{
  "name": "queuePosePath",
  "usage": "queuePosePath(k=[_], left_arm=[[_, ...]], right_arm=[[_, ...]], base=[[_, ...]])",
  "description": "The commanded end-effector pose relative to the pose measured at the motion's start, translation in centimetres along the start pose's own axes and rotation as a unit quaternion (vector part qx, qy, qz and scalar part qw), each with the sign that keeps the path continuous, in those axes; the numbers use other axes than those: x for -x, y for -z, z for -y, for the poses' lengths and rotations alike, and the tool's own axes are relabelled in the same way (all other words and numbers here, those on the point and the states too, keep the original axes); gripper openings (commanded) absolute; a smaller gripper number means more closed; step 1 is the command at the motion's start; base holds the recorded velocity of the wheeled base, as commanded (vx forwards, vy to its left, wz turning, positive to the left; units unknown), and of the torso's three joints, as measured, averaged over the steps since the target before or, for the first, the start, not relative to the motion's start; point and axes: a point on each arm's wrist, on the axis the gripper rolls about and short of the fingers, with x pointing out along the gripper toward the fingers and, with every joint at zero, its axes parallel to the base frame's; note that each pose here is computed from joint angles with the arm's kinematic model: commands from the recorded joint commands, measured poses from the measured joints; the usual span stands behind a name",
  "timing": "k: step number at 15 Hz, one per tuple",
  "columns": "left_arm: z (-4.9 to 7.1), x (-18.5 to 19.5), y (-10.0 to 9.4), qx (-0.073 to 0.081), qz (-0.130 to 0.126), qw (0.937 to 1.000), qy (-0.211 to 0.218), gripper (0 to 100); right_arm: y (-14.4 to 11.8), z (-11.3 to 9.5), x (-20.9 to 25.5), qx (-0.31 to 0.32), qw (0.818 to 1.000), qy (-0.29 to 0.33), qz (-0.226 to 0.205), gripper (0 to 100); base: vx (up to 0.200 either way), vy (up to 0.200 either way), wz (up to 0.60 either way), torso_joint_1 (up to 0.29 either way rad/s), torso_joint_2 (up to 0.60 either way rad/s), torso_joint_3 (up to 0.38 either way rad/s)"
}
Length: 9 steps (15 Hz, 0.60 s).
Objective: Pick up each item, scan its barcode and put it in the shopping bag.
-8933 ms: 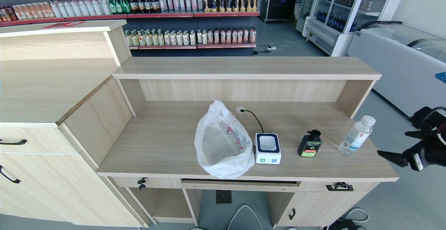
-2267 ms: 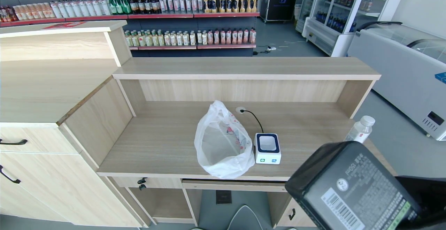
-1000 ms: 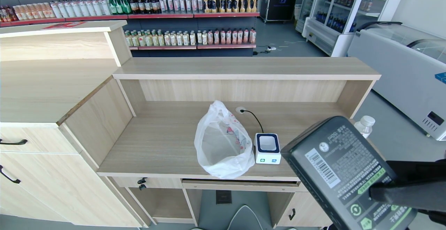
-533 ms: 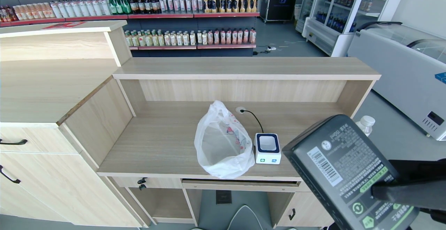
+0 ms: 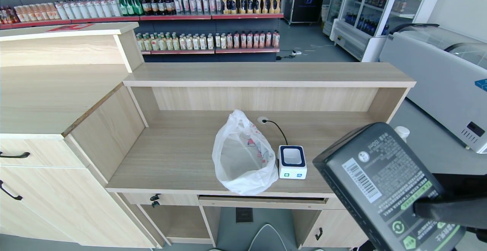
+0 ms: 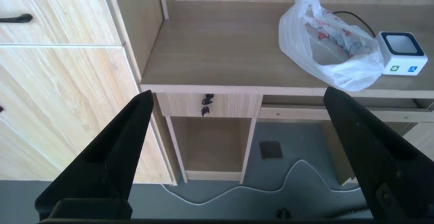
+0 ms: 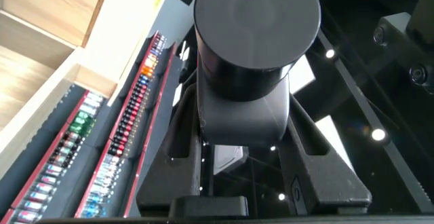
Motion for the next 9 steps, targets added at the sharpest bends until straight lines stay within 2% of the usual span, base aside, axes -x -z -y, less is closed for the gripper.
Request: queuePosePath(k=[1, 6, 8, 9], left_arm=[[0.0, 0.0, 0.0, 0.000, -0.001, 1.0000, 0.000, 100], [0.0, 0.0, 0.0, 0.000, -0.001, 1.0000, 0.000, 100], [0.0, 0.0, 0.0, 0.000, -0.001, 1.0000, 0.000, 100], [0.0, 0.0, 0.0, 0.000, -0.001, 1.0000, 0.000, 100]], right_arm=[[0.0, 0.1, 0.0, 0.002, 1.000, 0.001, -0.001, 0], [0.5, -0.3, 0.5, -0.008, 1.000, -0.018, -0.016, 0], [1.1, -1.7, 2.9, -0.096, 0.988, -0.089, -0.078, 0], [1.3, -2.4, 4.8, -0.164, 0.969, -0.134, -0.126, 0]], base=[[0.000, 0.000, 0.00, 0.000, 0.00, 0.000], [0.000, 0.000, 0.00, 0.000, 0.00, 0.000], [0.000, 0.000, 0.00, 0.000, 0.00, 0.000], [0.000, 0.000, 0.00, 0.000, 0.00, 0.000]])
